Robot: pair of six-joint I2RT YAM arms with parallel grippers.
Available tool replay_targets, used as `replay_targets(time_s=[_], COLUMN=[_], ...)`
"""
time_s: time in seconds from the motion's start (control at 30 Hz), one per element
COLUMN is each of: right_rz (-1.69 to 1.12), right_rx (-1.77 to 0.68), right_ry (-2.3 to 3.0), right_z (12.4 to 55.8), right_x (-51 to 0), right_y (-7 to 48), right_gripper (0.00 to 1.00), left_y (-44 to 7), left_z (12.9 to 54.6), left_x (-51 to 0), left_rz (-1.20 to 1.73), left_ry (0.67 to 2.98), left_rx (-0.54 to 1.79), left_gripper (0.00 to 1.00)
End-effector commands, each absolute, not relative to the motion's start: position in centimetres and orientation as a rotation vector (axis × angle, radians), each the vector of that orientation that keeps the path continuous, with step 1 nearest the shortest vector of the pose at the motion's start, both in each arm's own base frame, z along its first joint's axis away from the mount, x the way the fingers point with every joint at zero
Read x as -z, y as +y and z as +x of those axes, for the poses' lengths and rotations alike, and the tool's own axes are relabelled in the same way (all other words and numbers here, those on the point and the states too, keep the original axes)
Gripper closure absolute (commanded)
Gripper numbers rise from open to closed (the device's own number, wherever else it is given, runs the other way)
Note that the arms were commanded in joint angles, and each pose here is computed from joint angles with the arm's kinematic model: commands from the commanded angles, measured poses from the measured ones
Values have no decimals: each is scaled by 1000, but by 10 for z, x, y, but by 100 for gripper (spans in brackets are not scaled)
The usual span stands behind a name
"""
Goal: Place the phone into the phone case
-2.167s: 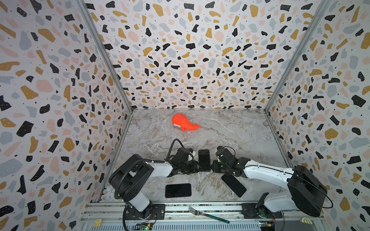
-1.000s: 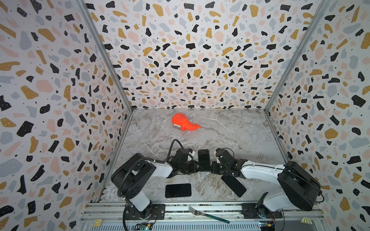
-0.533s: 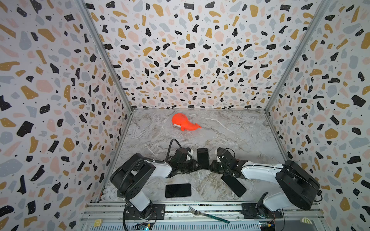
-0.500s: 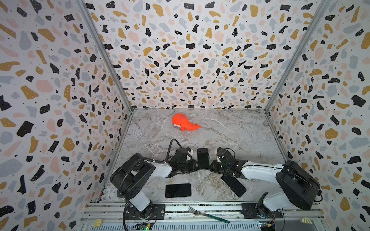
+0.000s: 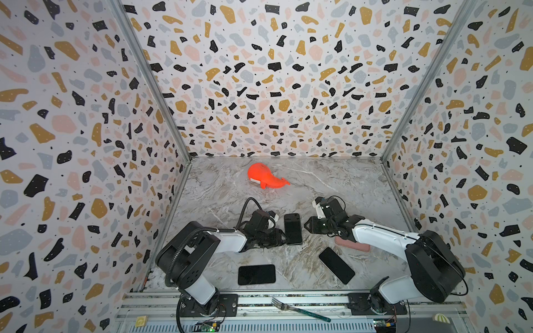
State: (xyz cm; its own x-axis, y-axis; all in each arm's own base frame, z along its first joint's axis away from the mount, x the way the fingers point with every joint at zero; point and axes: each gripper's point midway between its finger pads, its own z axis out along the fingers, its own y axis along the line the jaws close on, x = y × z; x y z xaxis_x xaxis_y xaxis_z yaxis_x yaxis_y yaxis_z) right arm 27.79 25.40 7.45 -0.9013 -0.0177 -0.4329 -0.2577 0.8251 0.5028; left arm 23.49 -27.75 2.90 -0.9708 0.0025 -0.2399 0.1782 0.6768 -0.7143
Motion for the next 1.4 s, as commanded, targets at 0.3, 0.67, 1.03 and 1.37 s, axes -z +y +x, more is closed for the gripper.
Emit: replay_targets(time_s=[0.3,0.67,1.03,1.37], right_rz=[-373,-321,-281,-227], right_rx=[-885,-981,-900,-653], right_ry=[2655,2747,2811,2664], right_z=[281,259,243,269], right_x=[-37,0,14,-62], right_y=[274,276,269,247], right_gripper=[60,80,96,71], left_y=[-268,-271,-273,-263], left_z=[227,235,236,228], left_x=[4,19,20,8], left_rz=[98,90,93,83], left_ry=[2819,2851,2847,2820], left_rx=[1110,1067,1084,1070], left_gripper=[54,58,59,54])
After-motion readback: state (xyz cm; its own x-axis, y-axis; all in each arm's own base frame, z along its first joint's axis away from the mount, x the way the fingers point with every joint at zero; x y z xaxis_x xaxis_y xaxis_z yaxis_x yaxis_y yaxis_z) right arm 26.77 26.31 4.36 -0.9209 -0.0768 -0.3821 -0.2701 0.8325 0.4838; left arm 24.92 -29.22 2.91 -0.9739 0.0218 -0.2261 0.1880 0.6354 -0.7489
